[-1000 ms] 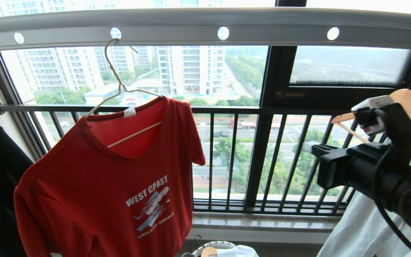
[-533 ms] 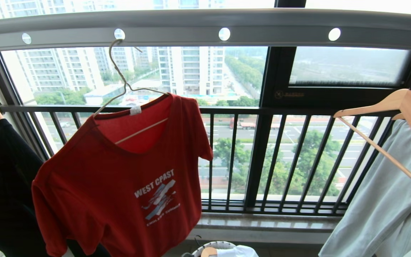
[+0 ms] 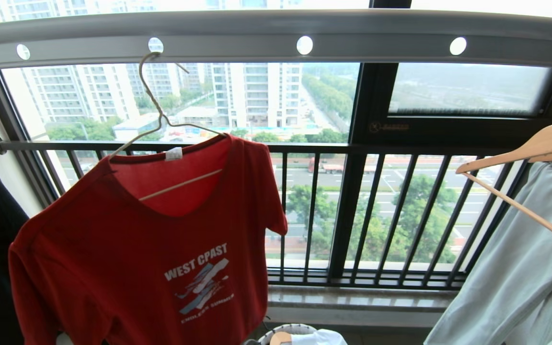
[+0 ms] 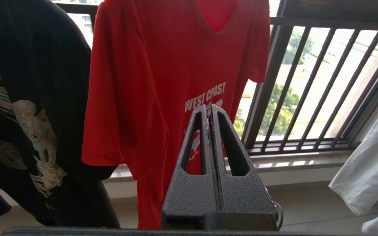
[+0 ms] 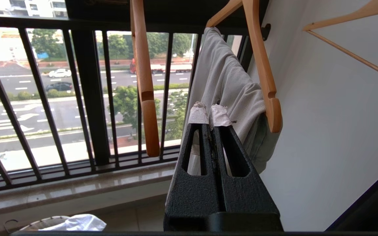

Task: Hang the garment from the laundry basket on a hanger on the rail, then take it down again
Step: Take the clothes off the clothes rack

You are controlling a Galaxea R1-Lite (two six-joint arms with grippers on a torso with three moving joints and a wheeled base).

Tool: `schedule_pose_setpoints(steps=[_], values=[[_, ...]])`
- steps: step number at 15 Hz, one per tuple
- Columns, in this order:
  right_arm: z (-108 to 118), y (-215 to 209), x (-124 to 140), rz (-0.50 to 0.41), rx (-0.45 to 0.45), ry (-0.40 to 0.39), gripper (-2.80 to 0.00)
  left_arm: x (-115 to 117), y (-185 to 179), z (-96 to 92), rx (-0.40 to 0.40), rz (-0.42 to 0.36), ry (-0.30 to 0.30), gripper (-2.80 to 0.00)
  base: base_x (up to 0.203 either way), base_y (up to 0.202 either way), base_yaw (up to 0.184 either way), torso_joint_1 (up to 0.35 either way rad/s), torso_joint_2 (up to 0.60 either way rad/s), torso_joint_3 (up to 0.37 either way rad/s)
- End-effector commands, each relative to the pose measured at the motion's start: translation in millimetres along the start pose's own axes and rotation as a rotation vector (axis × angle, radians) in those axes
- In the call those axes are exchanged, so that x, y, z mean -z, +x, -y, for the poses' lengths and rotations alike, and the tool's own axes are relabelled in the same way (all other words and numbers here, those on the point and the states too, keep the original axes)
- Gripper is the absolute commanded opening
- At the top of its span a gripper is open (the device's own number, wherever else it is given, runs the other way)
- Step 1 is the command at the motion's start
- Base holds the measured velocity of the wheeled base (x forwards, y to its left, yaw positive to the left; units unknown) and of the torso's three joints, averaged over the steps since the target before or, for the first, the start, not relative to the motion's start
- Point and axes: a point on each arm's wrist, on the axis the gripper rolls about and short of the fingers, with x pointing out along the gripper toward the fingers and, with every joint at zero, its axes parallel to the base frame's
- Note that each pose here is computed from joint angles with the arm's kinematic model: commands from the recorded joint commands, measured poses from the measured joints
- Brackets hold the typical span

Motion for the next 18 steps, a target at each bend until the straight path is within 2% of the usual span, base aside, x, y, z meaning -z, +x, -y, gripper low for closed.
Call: schedule_pose_setpoints(steps=[1,3,5,8,9,10,11,14,18], values=[[-3.2,-11.3,38.7,0.015,-0.026,0.004,-2.8,24.7,5.5,-4.8,-0.026,-0.054,0.021,-2.8,0.0,0.0,0.0,0.0,0.0,0.0],[-9.8,-15.1,72.6,0.072,-0.175,0.014,-2.8,41.7,12.5,-9.1,-0.057,-0.07,0.076,-2.8,0.0,0.0,0.0,0.0,0.0,0.0],[-20.0,-4.2,96.0,0.104,-0.276,0.022,-2.8,55.4,17.8,-13.4,-0.114,-0.064,0.162,-2.8,0.0,0.0,0.0,0.0,0.0,0.0],[-34.2,10.3,133.8,0.063,-0.426,0.004,-2.8,60.5,18.6,-15.7,-0.178,-0.08,0.181,-2.8,0.0,0.0,0.0,0.0,0.0,0.0],[-35.2,10.4,136.6,0.05,-0.449,-0.012,-2.8,65.1,18.1,-16.2,-0.182,-0.126,0.186,-2.8,0.0,0.0,0.0,0.0,0.0,0.0],[-35.5,10.3,139.3,0.03,-0.452,-0.056,-2.8,65.1,17.4,-16.2,-0.184,-0.141,0.19,-2.8,0.0,0.0,0.0,0.0,0.0,0.0],[-35.5,9.8,140.8,0.006,-0.457,-0.069,-2.8,65.1,17.4,-16.2,-0.185,-0.141,0.19,-2.8,0.0,0.0,0.0,0.0,0.0,0.0],[-35.2,9.9,140.2,-0.01,-0.448,0.022,-2.8,64.9,17.4,-16.2,-0.186,-0.139,0.186,-2.8,0.0,0.0,0.0,0.0,0.0,0.0],[-35.1,10.0,140.1,-0.011,-0.439,0.042,-2.8,64.9,17.4,-16.2,-0.184,-0.139,0.186,-2.8,0.0,0.0,0.0,0.0,0.0,0.0]])
